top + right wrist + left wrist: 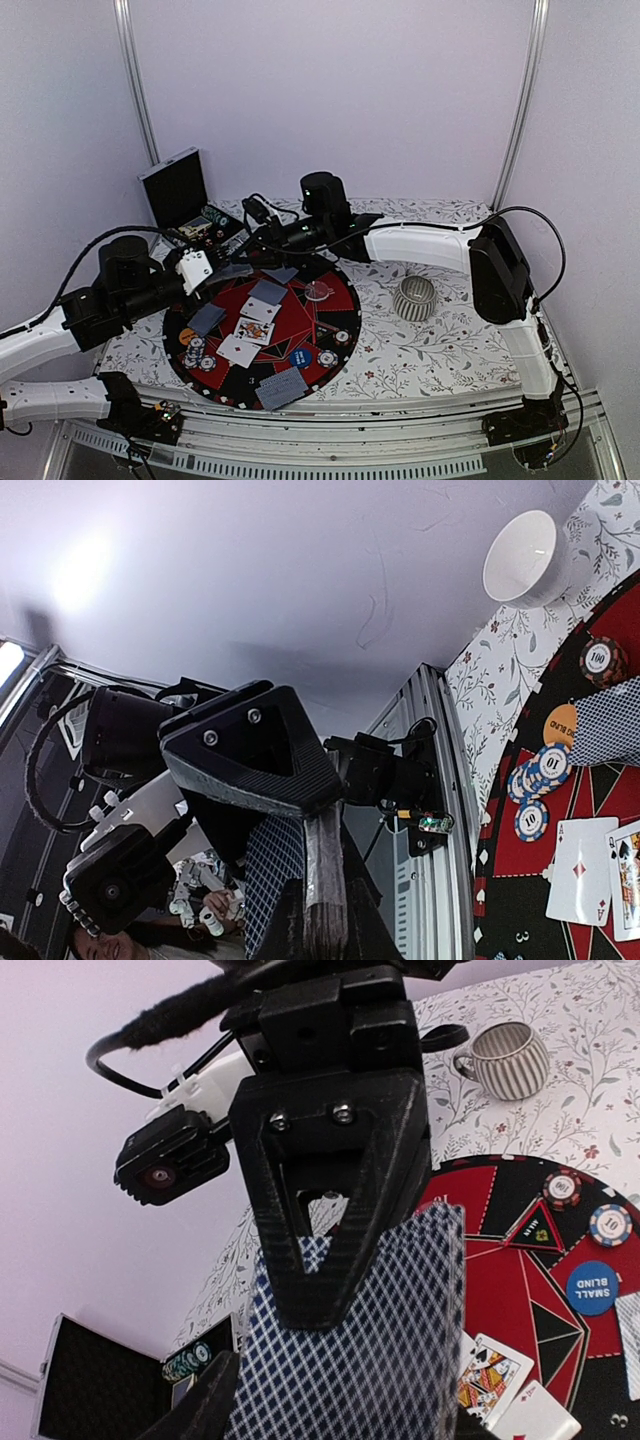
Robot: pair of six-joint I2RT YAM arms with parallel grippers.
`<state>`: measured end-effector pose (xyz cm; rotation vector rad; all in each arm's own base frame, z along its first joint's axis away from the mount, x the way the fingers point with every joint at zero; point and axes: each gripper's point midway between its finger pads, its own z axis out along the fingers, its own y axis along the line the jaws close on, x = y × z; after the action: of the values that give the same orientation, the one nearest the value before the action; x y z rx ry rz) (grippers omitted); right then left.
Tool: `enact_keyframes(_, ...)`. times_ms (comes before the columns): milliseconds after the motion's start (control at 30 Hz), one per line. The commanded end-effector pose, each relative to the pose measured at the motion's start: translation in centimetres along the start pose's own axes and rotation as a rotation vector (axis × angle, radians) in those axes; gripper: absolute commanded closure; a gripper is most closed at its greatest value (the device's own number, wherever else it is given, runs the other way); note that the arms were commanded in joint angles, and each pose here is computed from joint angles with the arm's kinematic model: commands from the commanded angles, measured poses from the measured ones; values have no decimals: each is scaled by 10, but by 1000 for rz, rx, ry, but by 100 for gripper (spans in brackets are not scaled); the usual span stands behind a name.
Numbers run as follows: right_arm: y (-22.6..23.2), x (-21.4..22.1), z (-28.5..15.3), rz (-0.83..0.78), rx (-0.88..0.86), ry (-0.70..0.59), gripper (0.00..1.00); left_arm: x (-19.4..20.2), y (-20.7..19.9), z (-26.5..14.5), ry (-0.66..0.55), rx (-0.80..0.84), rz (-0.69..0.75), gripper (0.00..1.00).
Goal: Distribute texas hold em gaming equipment
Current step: Pass from the left arm to the right
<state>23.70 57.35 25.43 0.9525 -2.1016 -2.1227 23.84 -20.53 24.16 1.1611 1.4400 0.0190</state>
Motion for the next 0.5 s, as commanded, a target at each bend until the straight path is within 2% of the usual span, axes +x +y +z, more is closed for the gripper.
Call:
enact_keyframes(0,13,-11,-15,-72,3,-43,99,-9,12,-4,-24,-31,-21,46)
enact_keyframes(33,12,-15,-24,-77,16,-65,99,-9,11,-5,-27,-27,-26,35)
enact_keyframes(100,10,-23,-42,-91,40,-99,98,-11,9,-5,-37,-18,-40,5)
enact_keyframes(200,4,-36,-80,-106,93,-172,99,-11,6,-5,-36,1,-58,2)
enact_keyframes(367,-56,-54,-183,-58,321,-362,98,-12,5,-5,-44,9,-62,2)
enact_keyframes(467,-106,-51,-240,-10,507,-413,99,-11,4,-5,-47,5,-63,2)
